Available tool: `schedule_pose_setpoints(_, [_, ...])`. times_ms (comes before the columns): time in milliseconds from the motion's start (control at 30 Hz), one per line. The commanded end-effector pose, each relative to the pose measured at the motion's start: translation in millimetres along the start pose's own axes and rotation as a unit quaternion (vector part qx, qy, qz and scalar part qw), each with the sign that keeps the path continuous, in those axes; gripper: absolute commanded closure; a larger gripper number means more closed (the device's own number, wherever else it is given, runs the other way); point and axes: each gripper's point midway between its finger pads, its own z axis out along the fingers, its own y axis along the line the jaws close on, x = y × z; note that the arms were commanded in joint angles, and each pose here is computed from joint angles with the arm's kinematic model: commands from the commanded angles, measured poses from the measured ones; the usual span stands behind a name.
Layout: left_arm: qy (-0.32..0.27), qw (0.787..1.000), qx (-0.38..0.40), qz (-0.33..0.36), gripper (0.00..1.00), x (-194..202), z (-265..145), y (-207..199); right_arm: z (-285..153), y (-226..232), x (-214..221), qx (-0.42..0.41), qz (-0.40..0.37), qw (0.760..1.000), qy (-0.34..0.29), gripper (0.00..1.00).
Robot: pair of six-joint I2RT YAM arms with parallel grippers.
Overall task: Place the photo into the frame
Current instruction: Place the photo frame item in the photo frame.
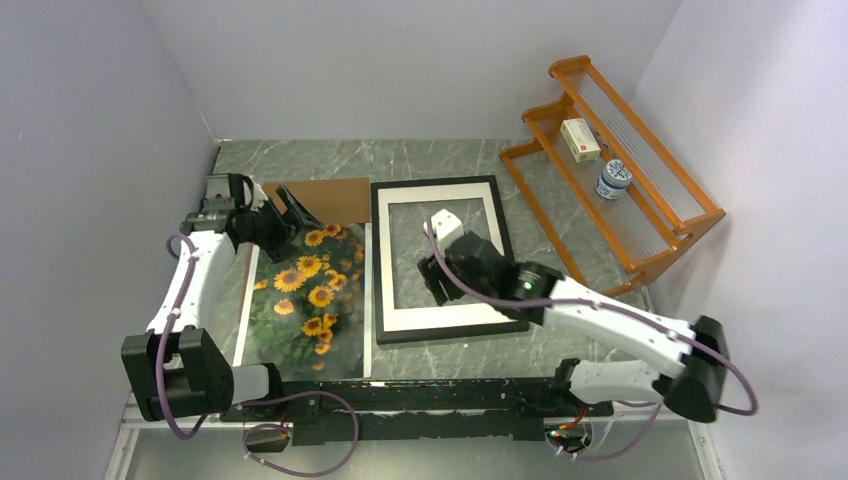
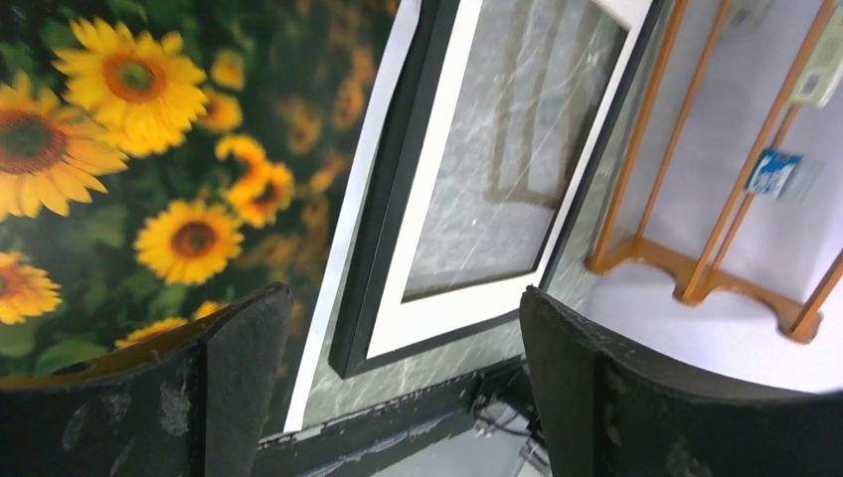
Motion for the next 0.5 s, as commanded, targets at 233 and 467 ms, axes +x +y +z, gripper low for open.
schedule_pose_setpoints(233, [0.08,0.993,0.087,0.029,0.26,80.4,38.1,-5.1,92.1,67.3,-27.0,-0.169,0.355,0.919,0.036,0.7])
schedule_pose_setpoints(467, [0.136,0.988,0.074,0.03,0.37,115.2,67.5,6.1,127.4,92.5,-10.0,-0.221,0.403,0.884,0.088,0.88])
